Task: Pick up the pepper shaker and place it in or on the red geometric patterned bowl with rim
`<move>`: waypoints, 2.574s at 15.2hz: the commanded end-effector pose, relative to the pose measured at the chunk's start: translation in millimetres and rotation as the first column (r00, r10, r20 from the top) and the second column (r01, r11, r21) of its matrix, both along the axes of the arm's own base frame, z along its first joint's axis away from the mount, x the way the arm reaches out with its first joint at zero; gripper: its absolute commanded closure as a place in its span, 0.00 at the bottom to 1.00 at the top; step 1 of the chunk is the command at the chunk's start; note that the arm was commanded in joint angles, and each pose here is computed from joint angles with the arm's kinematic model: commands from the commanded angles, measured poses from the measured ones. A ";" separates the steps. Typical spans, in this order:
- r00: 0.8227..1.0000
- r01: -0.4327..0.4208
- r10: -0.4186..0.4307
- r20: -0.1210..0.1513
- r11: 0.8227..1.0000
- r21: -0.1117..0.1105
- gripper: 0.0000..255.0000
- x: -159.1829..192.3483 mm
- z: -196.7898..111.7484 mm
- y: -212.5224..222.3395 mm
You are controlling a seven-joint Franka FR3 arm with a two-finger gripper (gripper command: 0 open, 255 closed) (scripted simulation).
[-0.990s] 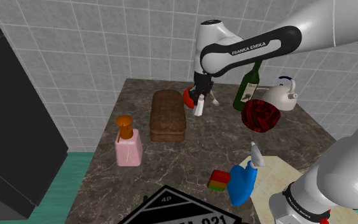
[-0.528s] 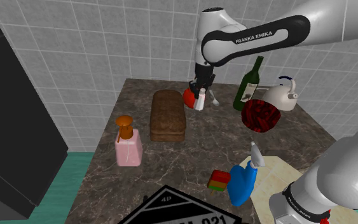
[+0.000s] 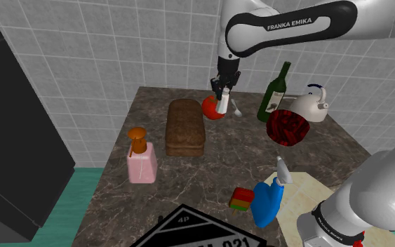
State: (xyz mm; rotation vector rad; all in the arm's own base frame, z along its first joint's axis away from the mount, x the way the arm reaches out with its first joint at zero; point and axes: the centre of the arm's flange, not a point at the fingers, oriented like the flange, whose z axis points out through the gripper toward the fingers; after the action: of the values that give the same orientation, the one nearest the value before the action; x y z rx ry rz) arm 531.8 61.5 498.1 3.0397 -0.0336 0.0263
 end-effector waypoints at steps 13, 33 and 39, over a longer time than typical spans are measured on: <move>1.000 0.000 0.000 0.000 1.000 0.000 1.00 -63.8 31.6 -99.9; 1.000 0.000 0.000 0.000 1.000 0.000 1.00 -193.5 37.5 -299.7; 1.000 0.000 0.000 0.000 1.000 0.000 1.00 -193.5 5.8 -299.7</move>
State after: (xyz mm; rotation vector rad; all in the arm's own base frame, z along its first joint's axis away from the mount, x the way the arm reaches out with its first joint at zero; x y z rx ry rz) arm 338.5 -237.6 509.0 3.0399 -0.0335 0.0247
